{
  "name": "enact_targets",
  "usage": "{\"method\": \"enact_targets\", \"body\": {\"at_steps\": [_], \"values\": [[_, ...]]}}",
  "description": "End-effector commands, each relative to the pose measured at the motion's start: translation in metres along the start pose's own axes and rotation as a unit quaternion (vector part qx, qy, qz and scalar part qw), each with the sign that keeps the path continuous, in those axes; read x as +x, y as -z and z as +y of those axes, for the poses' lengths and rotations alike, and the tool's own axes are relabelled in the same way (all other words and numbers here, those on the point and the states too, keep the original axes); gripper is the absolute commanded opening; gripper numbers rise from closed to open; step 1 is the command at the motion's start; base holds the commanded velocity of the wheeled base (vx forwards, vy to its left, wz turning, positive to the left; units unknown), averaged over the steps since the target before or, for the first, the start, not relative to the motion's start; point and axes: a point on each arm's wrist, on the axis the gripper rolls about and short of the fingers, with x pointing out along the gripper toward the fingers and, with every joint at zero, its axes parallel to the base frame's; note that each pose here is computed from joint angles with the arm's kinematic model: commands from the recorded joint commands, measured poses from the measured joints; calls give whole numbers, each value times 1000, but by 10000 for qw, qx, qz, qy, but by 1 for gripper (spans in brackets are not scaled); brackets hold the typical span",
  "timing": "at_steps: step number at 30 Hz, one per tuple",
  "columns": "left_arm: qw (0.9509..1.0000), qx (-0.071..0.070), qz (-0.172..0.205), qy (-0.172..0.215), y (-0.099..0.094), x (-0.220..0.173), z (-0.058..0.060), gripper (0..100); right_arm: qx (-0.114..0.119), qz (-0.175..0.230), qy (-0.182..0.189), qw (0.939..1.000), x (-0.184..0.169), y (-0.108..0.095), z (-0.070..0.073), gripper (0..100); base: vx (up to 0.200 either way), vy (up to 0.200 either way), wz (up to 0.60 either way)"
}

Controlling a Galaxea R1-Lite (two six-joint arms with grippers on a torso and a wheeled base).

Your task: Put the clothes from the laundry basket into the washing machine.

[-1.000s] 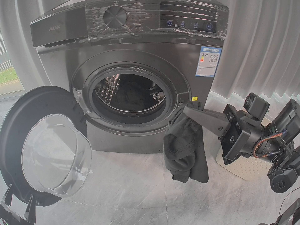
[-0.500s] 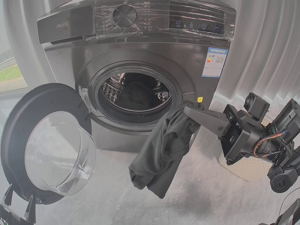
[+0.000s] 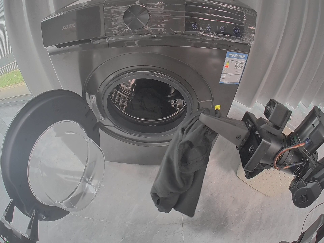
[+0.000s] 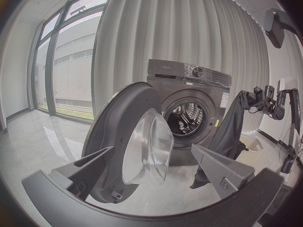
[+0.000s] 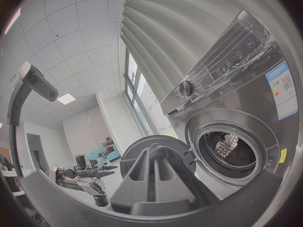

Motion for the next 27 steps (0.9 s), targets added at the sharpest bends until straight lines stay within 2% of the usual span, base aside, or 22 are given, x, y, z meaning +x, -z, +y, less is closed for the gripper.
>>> {"method": "enact_targets", "body": {"at_steps": [1, 6, 12, 16, 17, 18, 20, 22, 25, 27], "values": [[10000, 0, 10, -9, 5, 0, 0, 100, 3, 5, -12, 10000, 0, 0, 1, 0, 0, 0, 0], [10000, -15, -5, 0, 4, 0, 0, 100, 41, 134, 48, 9999, -5, 7, 2, 0, 0, 0, 0], [10000, 16, 4, 7, 5, 0, 0, 100, -254, 354, 189, 9989, -12, 17, 1, 0, 0, 0, 0], [9998, 137, 65, 110, 5, -1, 0, 100, -353, 334, 1102, 9927, -10, 24, 0, 0, 0, 0, 0], [9998, 137, 65, 110, 5, -1, 0, 100, -353, 334, 1102, 9927, -10, 24, 0, 0, 0, 0, 0], [9995, 190, 75, 248, 5, -1, -1, 100, -368, 240, 1444, 9885, -5, 25, 5, 0, 0, 0, 0], [9989, 192, 35, 435, 4, -1, -2, 100, -344, 97, 1642, 9858, 4, 25, 13, 0, 0, 0, 0], [9977, 206, -150, 633, -9, -4, -4, 100, -330, -46, 1861, 9820, 12, 25, 19, 0, 0, 0, 0], [9942, 241, -510, 919, -44, -10, -8, 100, -295, -161, 2068, 9778, 21, 25, 17, 0, 0, 0, 0], [9931, 246, -478, 1039, -62, -7, -10, 100, -284, -224, 2052, 9781, 25, 23, 16, 0, 0, 0, 0]]}}
